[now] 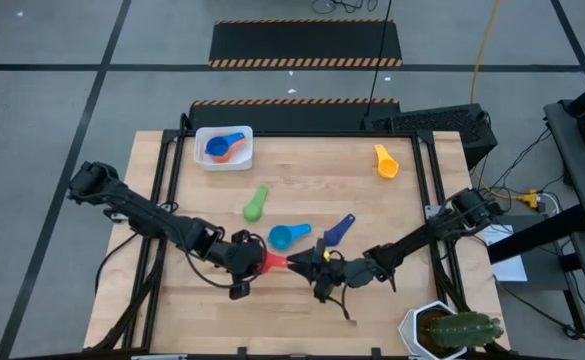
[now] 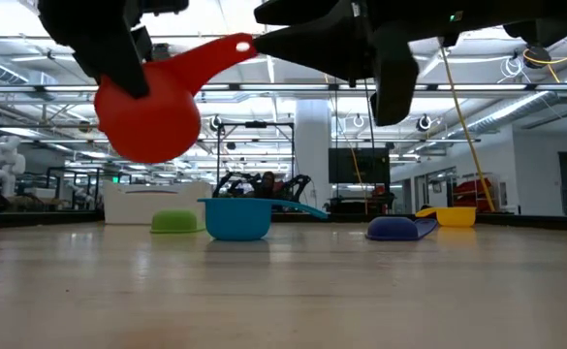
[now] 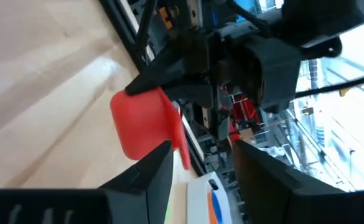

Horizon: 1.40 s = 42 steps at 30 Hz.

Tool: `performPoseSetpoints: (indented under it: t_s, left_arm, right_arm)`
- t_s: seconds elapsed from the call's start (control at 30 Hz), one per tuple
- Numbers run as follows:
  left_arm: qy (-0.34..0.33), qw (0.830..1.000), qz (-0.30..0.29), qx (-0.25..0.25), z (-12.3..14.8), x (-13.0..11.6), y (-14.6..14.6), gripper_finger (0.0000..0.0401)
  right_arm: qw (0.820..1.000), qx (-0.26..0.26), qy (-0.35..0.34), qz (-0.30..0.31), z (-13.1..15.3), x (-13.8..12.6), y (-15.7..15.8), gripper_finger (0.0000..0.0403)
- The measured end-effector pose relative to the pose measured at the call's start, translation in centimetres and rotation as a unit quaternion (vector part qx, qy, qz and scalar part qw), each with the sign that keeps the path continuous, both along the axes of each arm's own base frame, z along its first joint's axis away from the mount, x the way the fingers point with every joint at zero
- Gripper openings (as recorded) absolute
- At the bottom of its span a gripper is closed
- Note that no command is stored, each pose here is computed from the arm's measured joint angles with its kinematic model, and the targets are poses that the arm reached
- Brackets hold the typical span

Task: Nest measuring cups in basket
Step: Stack the red measuring cup into the blue measuring cup

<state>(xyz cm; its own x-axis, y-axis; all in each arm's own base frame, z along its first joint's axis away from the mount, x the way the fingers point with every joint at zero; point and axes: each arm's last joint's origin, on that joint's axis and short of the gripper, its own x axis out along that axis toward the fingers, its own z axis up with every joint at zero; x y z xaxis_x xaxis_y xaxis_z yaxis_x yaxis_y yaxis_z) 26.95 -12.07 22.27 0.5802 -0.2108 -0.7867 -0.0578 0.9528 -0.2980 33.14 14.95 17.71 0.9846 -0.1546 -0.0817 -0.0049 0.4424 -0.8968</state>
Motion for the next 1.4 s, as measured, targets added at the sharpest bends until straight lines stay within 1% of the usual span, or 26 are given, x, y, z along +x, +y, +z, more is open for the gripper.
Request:
performPoseSetpoints:
  t_s: [0.1, 0.2, 0.3, 0.37, 0.47, 0.53, 0.67, 0.9, 1.0, 1.17, 1.27, 1.4]
  left_arm:
    - [-0.003, 1.0, 0.001, -0.003, 0.1, 0.1, 0.0, 0.0008]
    - [-0.001, 1.0, 0.003, -0.005, 0.0, 0.1, 0.1, 0.0014]
    - [0.001, 1.0, 0.008, -0.006, 0.0, 0.1, 0.2, 0.0017]
    - [0.003, 1.0, 0.009, -0.007, 0.0, 0.0, 0.1, 0.0012]
    - [0.005, 1.0, 0.01, -0.008, 0.0, 0.0, 0.1, 0.0008]
    - [0.006, 1.0, 0.014, -0.011, 0.0, 0.0, 0.2, 0.0012]
    - [0.007, 1.0, 0.018, -0.013, 0.0, 0.0, 0.2, 0.0024]
    - [0.007, 1.0, 0.018, -0.008, 0.0, 0.1, 0.4, 0.001]
    - [0.004, 1.0, 0.015, -0.008, 0.0, 0.2, 0.4, 0.0035]
    - [0.005, 1.0, 0.009, -0.015, 0.1, 0.1, 0.3, 0.011]
    - [0.001, 1.0, 0.005, -0.018, 0.3, 0.0, 0.2, 0.0149]
    - [0.0, 1.0, -0.016, -0.002, 0.4, -0.4, -0.1, 0.0181]
  right_arm:
    - [1.0, -0.019, 0.015, 0.008, 0.0, 0.5, -0.4, 0.0157]
    - [0.999, -0.039, 0.035, 0.013, 0.0, 0.9, -0.8, 0.0157]
    - [0.998, -0.056, 0.04, 0.013, -0.1, 1.1, -1.2, 0.0155]
    - [0.996, -0.069, 0.038, 0.029, 0.0, 1.2, -1.3, 0.0148]
    - [0.994, -0.096, 0.032, 0.035, 0.2, 1.3, -1.3, 0.0126]
    - [0.993, -0.103, 0.033, 0.042, 0.2, 1.3, -1.4, 0.0106]
    - [0.993, -0.093, 0.038, 0.058, 0.1, 1.4, -1.6, 0.0066]
    - [0.994, -0.08, 0.046, 0.059, -0.1, 1.5, -1.9, 0.0007]
    - [0.994, -0.079, 0.046, 0.059, -0.1, 1.6, -1.9, 0.0006]
    - [0.994, -0.078, 0.057, 0.057, -0.3, 1.5, -2.0, 0.0002]
    - [0.996, -0.062, 0.053, 0.043, -0.3, 1.5, -2.1, 0.0002]
    - [0.997, -0.052, 0.05, 0.019, -0.2, 1.5, -2.2, 0.0001]
